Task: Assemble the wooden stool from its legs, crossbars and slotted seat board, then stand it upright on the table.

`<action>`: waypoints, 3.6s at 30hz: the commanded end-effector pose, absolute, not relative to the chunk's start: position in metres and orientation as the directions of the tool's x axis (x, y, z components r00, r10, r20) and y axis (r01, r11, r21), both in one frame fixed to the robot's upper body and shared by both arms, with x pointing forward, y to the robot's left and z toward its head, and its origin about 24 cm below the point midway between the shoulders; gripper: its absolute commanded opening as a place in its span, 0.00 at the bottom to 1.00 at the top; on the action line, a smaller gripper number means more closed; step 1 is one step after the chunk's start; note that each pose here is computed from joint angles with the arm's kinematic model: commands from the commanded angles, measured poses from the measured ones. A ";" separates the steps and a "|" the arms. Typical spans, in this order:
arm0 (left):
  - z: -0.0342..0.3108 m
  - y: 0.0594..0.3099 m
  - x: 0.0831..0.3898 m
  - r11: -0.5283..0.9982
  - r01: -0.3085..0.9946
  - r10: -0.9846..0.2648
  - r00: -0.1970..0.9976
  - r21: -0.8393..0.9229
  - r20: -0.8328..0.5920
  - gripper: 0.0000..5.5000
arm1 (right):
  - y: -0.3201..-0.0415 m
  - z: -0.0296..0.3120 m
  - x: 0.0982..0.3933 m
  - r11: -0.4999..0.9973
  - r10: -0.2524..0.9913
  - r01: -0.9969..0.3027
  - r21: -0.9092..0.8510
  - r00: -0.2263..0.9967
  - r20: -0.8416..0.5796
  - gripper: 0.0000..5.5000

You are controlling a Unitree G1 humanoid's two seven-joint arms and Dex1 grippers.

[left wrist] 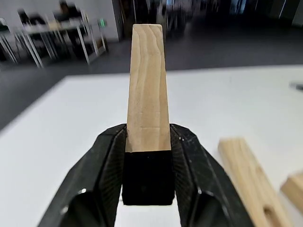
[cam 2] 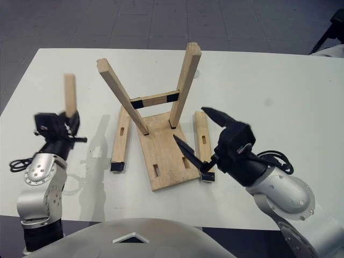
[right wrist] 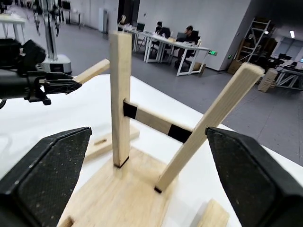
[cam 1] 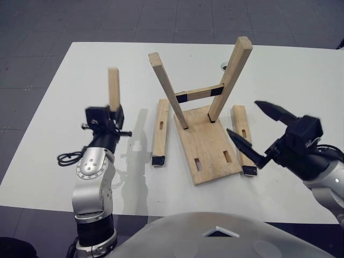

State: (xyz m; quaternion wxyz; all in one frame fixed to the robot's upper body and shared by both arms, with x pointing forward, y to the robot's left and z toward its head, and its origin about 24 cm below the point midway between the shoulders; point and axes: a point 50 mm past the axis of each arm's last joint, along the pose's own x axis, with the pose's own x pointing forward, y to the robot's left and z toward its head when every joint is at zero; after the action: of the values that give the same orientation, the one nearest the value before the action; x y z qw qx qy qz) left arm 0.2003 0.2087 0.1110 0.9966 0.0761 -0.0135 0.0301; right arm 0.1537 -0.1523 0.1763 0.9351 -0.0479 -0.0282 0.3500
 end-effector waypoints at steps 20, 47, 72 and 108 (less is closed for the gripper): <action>0.130 0.136 0.140 0.901 0.052 -0.289 0.811 0.430 0.508 0.24 | -0.053 0.219 0.184 0.433 0.864 -0.889 0.148 0.456 0.213 0.81; 0.117 0.120 0.135 0.885 0.141 -0.357 0.818 0.444 0.452 0.24 | -0.035 0.227 0.189 0.312 0.916 -0.934 0.177 0.345 0.204 0.34; 0.145 0.145 0.147 0.952 -0.054 -0.126 0.829 0.302 0.546 0.41 | -0.078 0.225 0.200 0.559 0.798 -0.821 0.118 0.571 0.194 0.07; 0.117 0.102 0.146 0.775 0.330 -0.496 0.847 0.539 0.194 0.41 | -0.097 0.207 0.157 0.440 0.897 -0.892 0.100 0.443 0.006 0.07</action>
State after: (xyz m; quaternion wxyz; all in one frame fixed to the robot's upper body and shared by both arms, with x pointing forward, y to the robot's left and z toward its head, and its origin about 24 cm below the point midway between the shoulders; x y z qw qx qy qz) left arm 0.1491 0.1095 0.1273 0.9342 0.2382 -0.1938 -0.1816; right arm 0.1615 -0.1053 0.2020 0.8655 0.0459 0.0393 0.4973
